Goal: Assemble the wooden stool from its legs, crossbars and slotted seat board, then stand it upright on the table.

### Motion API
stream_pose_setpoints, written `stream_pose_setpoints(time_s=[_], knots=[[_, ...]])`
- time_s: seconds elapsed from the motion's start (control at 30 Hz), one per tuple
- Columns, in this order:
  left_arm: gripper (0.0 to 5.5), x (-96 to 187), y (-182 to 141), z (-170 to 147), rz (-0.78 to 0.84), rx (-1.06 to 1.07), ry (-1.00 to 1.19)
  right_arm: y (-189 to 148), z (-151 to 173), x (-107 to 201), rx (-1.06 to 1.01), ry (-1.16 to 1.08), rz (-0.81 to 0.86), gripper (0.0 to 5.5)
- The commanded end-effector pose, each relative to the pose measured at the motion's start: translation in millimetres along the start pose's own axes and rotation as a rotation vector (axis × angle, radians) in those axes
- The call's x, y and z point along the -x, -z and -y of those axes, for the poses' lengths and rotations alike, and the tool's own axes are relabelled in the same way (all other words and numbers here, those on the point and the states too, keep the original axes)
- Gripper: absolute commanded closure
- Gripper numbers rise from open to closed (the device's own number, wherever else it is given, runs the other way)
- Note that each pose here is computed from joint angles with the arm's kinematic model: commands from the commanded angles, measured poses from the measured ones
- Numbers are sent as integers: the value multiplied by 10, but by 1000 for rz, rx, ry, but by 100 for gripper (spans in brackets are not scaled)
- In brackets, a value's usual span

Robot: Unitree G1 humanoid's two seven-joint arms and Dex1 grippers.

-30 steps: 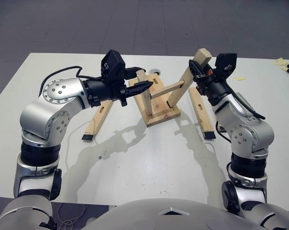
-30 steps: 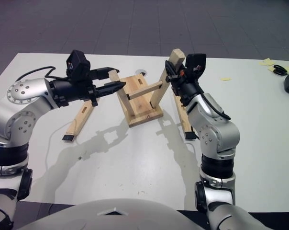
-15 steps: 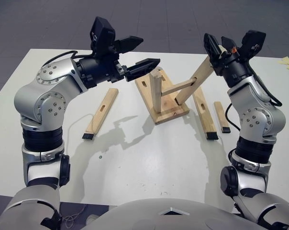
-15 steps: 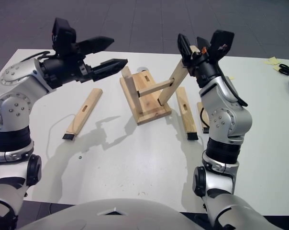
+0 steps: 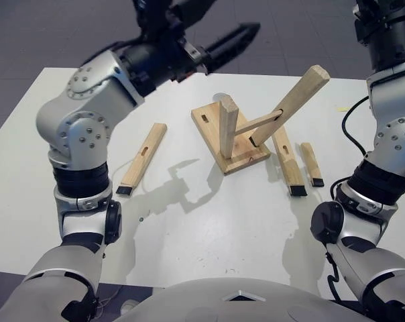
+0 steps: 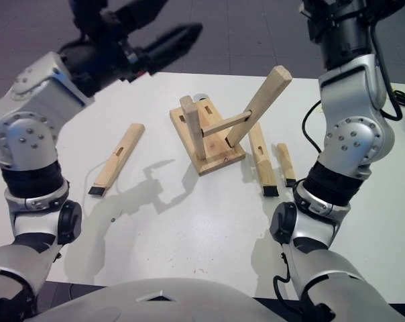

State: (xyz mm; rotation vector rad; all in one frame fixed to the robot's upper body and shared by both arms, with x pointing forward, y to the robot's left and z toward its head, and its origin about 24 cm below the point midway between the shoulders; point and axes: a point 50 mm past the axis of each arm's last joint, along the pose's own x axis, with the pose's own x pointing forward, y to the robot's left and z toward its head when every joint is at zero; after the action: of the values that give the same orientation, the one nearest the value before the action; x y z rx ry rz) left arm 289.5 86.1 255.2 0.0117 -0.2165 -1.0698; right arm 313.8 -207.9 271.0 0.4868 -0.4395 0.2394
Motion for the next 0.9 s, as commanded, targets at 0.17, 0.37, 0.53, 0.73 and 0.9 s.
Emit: stream_pose_setpoints(time_s=[0.17,0.37,0.53,0.73,0.9], knots=[[10,-10,598,118,-268,-185,71,313,0,62,102,-7,-132,12],[10,18,637,63,-272,-168,55,-180,-175,-134,98,-70,41,12],[10,33,610,64,-260,-157,65,-709,-335,-236,53,-109,224,12],[10,34,592,60,-250,-153,62,604,177,148,-4,106,-311,12],[10,57,634,57,-267,-151,63,1400,304,840,35,110,-712,12]])
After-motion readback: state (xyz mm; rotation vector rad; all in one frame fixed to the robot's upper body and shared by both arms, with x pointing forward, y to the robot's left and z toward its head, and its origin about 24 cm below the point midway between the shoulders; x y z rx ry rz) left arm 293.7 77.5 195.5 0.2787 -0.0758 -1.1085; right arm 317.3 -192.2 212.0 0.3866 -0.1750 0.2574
